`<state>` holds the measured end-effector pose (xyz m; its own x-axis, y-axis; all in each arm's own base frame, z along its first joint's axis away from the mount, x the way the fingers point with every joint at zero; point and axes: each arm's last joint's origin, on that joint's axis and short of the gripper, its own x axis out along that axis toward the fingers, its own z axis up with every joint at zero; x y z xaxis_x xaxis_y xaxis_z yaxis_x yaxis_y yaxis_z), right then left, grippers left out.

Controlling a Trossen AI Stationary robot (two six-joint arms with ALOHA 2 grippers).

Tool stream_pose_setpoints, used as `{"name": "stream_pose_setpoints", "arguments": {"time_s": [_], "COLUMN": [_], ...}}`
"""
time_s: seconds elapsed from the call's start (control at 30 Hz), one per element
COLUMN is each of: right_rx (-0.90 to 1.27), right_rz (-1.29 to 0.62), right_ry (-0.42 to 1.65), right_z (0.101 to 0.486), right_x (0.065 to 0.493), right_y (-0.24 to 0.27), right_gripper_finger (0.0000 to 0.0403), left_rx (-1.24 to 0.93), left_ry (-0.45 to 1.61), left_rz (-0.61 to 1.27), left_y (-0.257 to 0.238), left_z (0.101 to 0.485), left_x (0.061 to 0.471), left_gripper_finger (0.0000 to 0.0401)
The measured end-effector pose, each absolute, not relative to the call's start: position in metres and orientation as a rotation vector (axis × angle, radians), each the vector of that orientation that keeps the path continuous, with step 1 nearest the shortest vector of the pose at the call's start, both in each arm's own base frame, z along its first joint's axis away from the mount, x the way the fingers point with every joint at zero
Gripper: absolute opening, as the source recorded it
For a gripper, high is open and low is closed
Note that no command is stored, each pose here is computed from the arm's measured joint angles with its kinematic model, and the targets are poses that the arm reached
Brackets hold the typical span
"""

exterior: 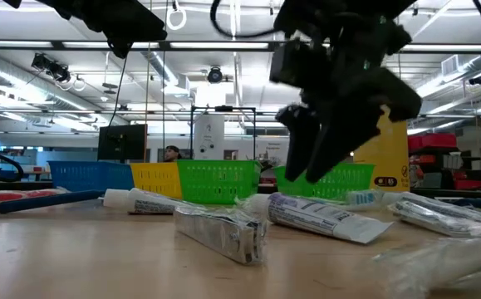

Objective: Pick & Place Travel size toiletries
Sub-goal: Put the blue toothbrush into the right green bin

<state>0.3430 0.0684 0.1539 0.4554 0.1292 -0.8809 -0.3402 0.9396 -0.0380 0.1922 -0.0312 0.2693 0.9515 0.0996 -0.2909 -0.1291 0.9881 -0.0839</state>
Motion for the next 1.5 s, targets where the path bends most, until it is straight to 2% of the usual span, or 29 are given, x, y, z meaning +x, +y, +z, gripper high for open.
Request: {"name": "stream_pose_setpoints", "arguments": {"time_s": [0.23, 0.5, 0.63, 0.9, 1.03, 1.3, 1.5], "right_rx": [-0.197, -0.188, -0.187, -0.204, -0.193, -0.173, -0.116], "right_rz": [0.294, 0.272, 0.272, 0.256, 0.24, 0.235, 0.235], "right_ry": [1.111, 1.129, 1.13, 1.139, 1.142, 1.141, 1.086], "right_z": [0.135, 0.127, 0.126, 0.126, 0.125, 0.127, 0.151], "right_x": [0.347, 0.35, 0.35, 0.35, 0.35, 0.349, 0.349], "right_y": [0.064, 0.06, 0.059, 0.059, 0.059, 0.059, 0.063], "right_gripper_finger": [0.0255, 0.0251, 0.022, 0.0106, 0.0064, 0.0041, 0.004], "left_rx": [-0.102, -0.101, -0.101, -0.101, -0.101, -0.101, -0.102], "left_ry": [0.292, 0.295, 0.295, 0.295, 0.295, 0.295, 0.294], "left_rz": [0.116, 0.117, 0.117, 0.117, 0.117, 0.117, 0.117], "left_y": [-0.031, -0.031, -0.031, -0.031, -0.031, -0.031, -0.031], "left_z": [0.269, 0.269, 0.269, 0.269, 0.269, 0.269, 0.269], "left_x": [0.192, 0.192, 0.192, 0.192, 0.192, 0.192, 0.192], "left_gripper_finger": [0.0105, 0.0105, 0.0105, 0.0105, 0.0105, 0.0105, 0.0105]}}
